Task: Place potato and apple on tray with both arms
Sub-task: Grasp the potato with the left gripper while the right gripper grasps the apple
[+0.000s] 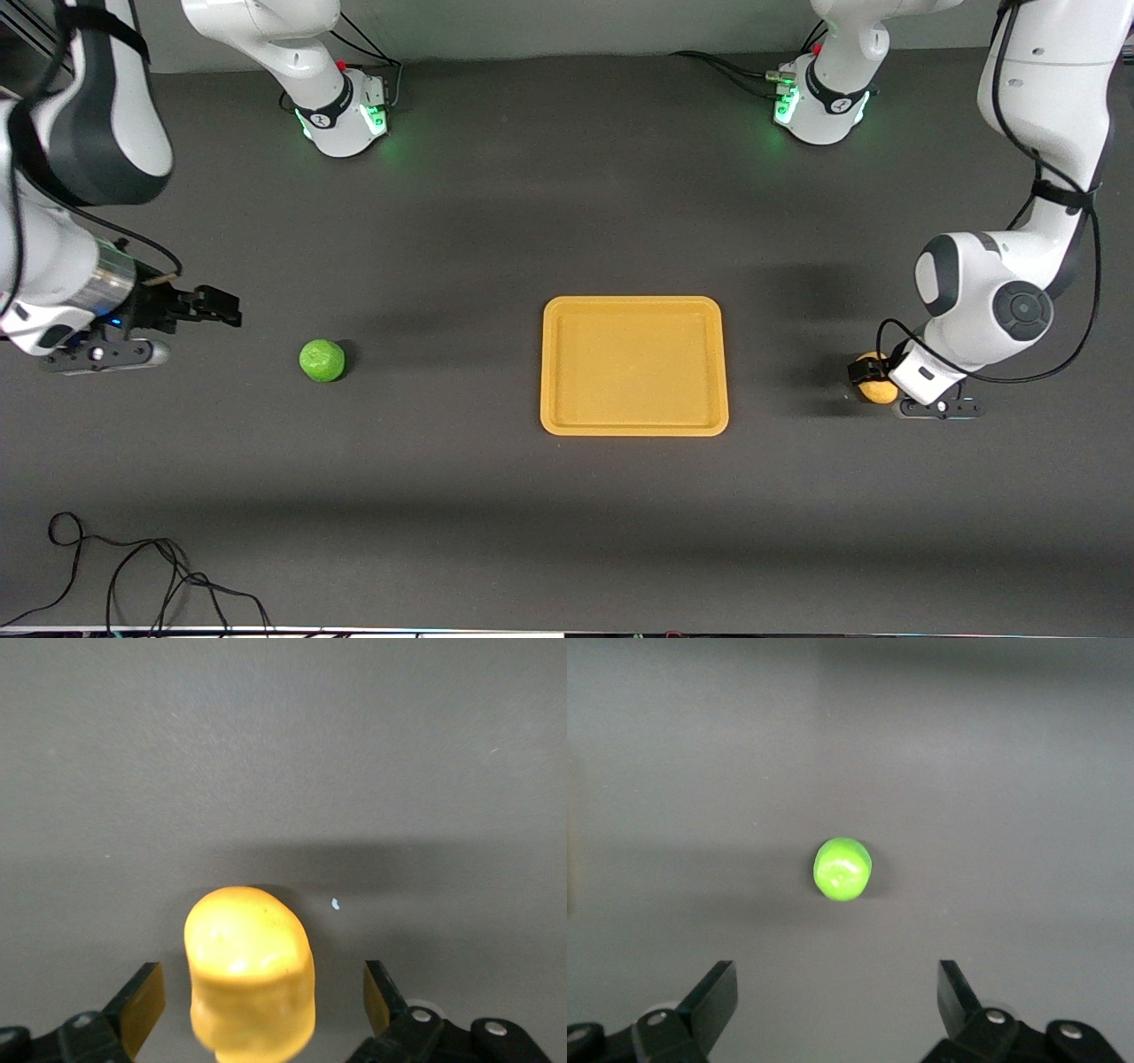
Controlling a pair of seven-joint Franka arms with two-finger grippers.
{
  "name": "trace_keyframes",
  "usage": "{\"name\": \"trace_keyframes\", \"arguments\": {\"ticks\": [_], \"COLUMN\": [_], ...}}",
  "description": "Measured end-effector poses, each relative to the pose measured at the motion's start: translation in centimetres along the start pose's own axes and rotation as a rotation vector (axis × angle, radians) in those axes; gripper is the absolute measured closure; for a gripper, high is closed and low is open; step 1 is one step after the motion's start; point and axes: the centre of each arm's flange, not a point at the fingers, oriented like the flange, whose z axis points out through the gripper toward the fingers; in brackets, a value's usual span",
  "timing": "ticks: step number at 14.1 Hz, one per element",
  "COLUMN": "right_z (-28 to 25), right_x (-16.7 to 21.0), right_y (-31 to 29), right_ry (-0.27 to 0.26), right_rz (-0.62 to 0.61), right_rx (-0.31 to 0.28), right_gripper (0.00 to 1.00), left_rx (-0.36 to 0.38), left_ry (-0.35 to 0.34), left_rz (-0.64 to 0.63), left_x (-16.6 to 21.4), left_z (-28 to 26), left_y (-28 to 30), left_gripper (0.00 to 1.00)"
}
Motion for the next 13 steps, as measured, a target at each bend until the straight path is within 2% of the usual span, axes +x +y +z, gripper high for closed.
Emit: {"name": "trace_keyframes", "arguments": {"ticks": [4,6,7,9,13], "right_z": [8.9,13.5,15.2,17.9,22.5], "right_x": [-1.3,-2.3,-2.6,-2.7,-2.2], "right_y": [-0.6,-1.2,-1.5,-1.8,-1.7], "right_ry": [-0.002,0.006,0.008,0.015,0.012], "right_rz": [-0.004,-0.014,-0.019,-0.013,-0.008], "right_rx": [0.0,0.0,0.0,0.0,0.0], "right_gripper": [0.0,0.0,0.0,0.0,0.01], "left_rx": [0.004,0.005,0.005,0.005,0.007], "left_ry": [-0.008,-0.008,-0.008,-0.001,-0.05], "left_rz": [0.007,0.008,0.008,0.007,0.007], "left_x": [-0.1,-0.1,-0.1,0.1,0.5], "left_z": [1.0,1.0,1.0,0.5,-5.2], "left_y": [0.0,0.0,0.0,0.0,0.6], "left_gripper": [0.03,0.19,0.19,0.37,0.4]}}
